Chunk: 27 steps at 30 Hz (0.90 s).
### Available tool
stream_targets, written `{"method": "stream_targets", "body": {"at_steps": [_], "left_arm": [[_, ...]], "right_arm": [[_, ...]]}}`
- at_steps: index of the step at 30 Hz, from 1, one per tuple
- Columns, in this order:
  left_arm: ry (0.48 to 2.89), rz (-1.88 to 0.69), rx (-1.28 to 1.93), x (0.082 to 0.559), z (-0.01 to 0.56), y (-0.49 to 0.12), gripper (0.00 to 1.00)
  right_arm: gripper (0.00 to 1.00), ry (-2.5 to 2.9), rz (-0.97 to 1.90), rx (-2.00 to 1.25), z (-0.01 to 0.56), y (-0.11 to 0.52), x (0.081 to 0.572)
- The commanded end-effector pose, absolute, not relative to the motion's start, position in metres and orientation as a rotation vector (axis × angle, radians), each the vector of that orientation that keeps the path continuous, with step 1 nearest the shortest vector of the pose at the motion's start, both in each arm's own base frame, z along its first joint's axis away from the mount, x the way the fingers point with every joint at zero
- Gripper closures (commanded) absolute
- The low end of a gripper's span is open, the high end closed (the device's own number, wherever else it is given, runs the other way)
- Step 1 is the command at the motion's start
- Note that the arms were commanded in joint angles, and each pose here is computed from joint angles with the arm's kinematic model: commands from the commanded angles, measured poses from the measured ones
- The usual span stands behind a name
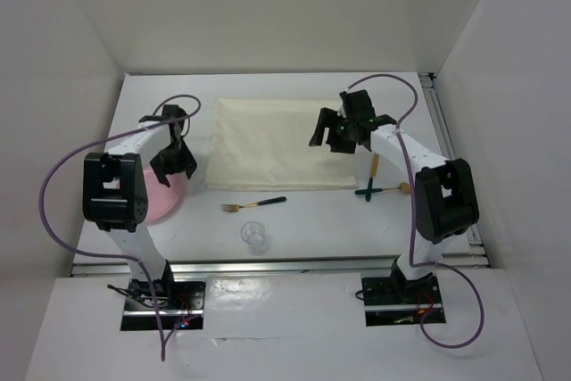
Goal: Set the dinner table for one person
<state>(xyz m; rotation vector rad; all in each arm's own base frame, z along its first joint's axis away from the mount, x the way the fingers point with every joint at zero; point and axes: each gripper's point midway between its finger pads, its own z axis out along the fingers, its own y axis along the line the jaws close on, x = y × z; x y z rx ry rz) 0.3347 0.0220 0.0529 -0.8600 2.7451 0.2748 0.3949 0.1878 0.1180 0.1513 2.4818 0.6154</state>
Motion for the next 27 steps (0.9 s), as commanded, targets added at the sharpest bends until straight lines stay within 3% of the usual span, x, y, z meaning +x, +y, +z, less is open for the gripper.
{"method": "stream_targets", "body": {"at_steps": [1,4,7,10,11,14,19,24,27], "left_arm": [[2.686,0.300,-0.945,0.340,0.051,0.030,0.25],[2.705,0.301,-0.988,0.340,0.037,0.035,0.33],[2.715,0.297,-1.022,0.340,0.028,0.037,0.48],[2.746,0.248,-1.058,0.337,0.017,0.036,0.66],[2.746,0.248,-1.058,0.337,0.017,0.036,0.81],[2.707,0.254,-1.051,0.341,0.032,0.039,1.00],[2.590,0.343,-0.847,0.363,0.102,0.038,1.00],[2.528,0.229,-0.469,0.406,0.175,-0.064,1.00],[2.593,0.101,-0.247,0.410,0.176,-0.144,1.00]], "right_arm": [[0.18,2.422,0.626,0.111,0.148,0.191,0.400],[0.15,2.413,0.628,0.109,0.152,0.192,0.402],[0.14,2.403,0.631,0.108,0.155,0.192,0.404],[0.13,2.396,0.623,0.111,0.161,0.190,0.401],[0.13,2.394,0.610,0.117,0.161,0.188,0.402],[0.11,2.379,0.579,0.118,0.169,0.183,0.402],[0.11,2.369,0.523,0.130,0.175,0.175,0.404],[0.11,2.318,0.503,0.166,0.192,0.160,0.407],[0.11,2.295,0.460,0.219,0.196,0.145,0.410]]}}
